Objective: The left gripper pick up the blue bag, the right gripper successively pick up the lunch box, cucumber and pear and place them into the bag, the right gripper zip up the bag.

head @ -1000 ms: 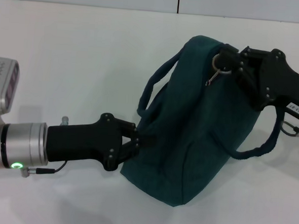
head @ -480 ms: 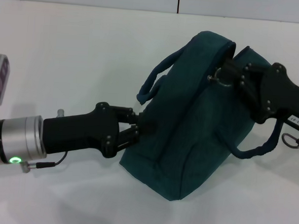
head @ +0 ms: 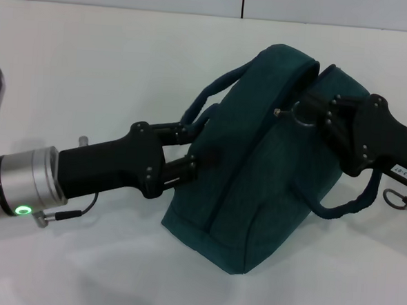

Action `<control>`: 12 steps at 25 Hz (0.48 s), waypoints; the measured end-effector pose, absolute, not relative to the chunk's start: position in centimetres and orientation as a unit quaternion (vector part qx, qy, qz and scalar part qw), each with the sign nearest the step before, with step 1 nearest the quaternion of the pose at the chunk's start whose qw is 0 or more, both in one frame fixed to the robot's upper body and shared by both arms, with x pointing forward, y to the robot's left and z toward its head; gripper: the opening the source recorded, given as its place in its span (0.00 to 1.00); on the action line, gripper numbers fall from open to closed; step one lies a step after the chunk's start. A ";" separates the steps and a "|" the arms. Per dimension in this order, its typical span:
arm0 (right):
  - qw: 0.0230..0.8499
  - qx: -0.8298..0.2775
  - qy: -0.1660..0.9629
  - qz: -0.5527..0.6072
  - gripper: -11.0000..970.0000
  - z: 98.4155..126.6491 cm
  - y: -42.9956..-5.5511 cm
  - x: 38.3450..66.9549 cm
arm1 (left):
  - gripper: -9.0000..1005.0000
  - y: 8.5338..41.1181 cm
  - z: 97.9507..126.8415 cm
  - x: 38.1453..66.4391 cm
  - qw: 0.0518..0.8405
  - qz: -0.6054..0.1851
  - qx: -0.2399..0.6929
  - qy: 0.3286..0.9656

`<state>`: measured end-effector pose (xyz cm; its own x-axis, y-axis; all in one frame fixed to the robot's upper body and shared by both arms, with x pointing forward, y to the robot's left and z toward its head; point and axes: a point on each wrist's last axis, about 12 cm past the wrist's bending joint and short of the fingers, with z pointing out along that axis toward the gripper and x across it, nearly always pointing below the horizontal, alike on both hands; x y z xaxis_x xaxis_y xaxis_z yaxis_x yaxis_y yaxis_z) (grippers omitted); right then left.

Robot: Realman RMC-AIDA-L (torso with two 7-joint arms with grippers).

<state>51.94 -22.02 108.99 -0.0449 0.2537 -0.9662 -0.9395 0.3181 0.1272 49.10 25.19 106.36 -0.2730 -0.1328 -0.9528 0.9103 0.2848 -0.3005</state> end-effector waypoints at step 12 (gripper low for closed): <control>0.612 -0.321 0.533 0.488 0.03 109.0 -22.0 51.9 | 0.39 25.1 106.4 49.4 0.525 -0.499 0.314 0.613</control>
